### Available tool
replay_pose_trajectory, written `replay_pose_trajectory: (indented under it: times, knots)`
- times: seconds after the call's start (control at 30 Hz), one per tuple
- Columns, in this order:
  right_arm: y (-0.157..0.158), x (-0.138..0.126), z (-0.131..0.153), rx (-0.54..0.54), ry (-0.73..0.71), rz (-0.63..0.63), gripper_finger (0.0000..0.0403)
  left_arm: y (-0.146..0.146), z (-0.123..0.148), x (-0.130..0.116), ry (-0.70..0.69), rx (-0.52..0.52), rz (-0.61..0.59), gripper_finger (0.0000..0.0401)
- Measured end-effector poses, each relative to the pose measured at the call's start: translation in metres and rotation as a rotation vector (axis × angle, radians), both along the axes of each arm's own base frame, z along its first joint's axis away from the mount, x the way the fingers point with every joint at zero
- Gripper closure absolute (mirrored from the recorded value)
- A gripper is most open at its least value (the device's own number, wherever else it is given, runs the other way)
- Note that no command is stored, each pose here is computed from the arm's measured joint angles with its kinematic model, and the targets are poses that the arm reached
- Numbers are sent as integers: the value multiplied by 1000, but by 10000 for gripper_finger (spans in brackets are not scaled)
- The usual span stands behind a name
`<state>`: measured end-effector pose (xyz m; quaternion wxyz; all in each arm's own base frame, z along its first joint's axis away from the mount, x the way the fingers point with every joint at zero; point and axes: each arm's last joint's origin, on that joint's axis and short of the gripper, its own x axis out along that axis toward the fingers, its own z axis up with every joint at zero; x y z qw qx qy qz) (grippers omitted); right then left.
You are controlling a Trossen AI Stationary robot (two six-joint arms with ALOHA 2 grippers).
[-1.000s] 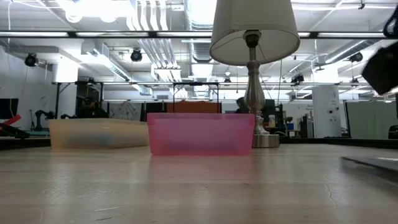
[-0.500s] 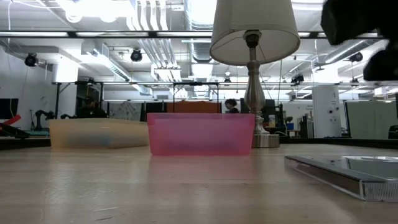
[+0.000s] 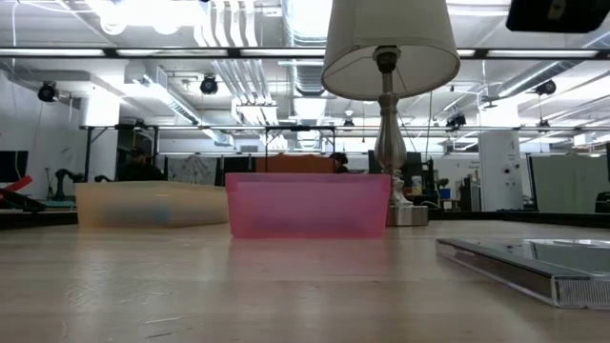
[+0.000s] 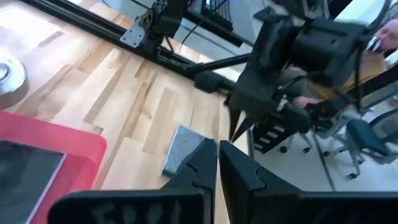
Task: Pick & place jewel cases by type
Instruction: Put the black cd case into the pink bin
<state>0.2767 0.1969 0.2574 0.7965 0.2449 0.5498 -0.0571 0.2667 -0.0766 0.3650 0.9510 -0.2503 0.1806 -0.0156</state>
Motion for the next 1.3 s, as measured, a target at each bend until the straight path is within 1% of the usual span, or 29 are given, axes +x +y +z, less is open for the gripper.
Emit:
replay_pose_trajectory:
  times: [0.1, 0.2, 0.33, 0.47, 0.57, 0.7, 0.8, 1.03, 1.17, 1.3]
  knots:
    - [0, 1, 2, -3, -13, 5, 395, 0, -3, -1, 29, 19, -6, 401]
    - [0, 1, 2, -4, -16, -11, 395, -3, -12, -3, 63, 23, -14, 401]
    - [1, 0, 0, 9, -1, -47, 394, -13, -28, -7, 117, 31, -48, 401]
    - [3, -2, 0, 20, 4, -62, 394, -21, -48, -11, 170, 74, -92, 401]
    - [5, -3, 0, 37, 15, -71, 394, -22, -60, -13, 193, 101, -105, 401]
    - [5, -4, -1, 44, 30, -95, 394, -23, -76, -9, 237, 118, -105, 401]
    - [4, -7, -4, 45, 55, -119, 394, -26, -81, -2, 234, 127, -111, 401]
    - [10, -25, -21, 59, 188, -261, 394, -36, -102, 17, 268, 130, -135, 401]
    - [19, -39, -31, 67, 232, -330, 394, -41, -115, 24, 313, 117, -200, 401]
    - [22, -55, -47, 64, 298, -465, 395, -44, -125, 29, 333, 143, -216, 401]
